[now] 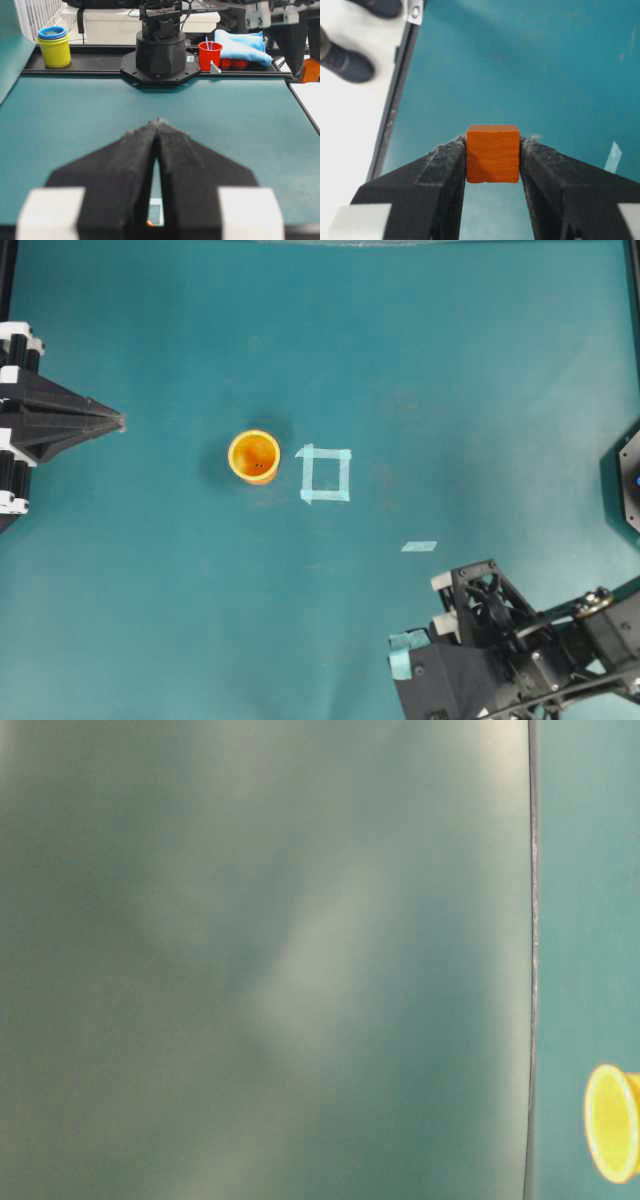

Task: Lift the orange block with right arm.
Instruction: 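Raise the right gripper with the cube up off the table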

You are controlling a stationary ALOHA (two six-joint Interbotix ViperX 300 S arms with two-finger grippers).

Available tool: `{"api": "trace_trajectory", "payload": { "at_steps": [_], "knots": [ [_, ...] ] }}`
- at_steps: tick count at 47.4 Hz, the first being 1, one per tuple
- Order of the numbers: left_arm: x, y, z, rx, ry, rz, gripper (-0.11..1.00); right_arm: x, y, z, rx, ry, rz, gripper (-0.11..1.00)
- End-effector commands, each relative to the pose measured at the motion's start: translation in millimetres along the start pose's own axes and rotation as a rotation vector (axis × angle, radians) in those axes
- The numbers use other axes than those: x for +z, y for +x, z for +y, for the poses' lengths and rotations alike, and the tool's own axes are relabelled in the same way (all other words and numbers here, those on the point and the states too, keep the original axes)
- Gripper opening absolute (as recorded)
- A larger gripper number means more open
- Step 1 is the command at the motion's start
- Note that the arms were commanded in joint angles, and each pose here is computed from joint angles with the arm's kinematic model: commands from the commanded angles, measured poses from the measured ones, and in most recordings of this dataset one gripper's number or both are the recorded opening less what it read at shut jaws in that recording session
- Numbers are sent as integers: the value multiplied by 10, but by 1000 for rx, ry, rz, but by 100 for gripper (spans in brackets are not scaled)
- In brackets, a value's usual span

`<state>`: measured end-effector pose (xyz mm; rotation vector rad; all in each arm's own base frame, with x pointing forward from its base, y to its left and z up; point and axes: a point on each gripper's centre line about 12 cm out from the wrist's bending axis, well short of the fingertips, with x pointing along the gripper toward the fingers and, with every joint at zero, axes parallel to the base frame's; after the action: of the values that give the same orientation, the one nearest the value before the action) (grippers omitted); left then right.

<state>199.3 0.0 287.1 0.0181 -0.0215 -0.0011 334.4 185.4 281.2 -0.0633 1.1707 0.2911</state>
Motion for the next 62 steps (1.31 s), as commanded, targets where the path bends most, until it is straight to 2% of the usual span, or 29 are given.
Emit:
{"api": "trace_trajectory", "payload": {
  "at_steps": [1,62],
  "knots": [
    [122,27,4,1,6,-31,0,81,-244,31,16,-2,-59,41],
    [124,27,4,1,5,-32,0,113,-409,107,14,-18,-34,41]
  ]
}}
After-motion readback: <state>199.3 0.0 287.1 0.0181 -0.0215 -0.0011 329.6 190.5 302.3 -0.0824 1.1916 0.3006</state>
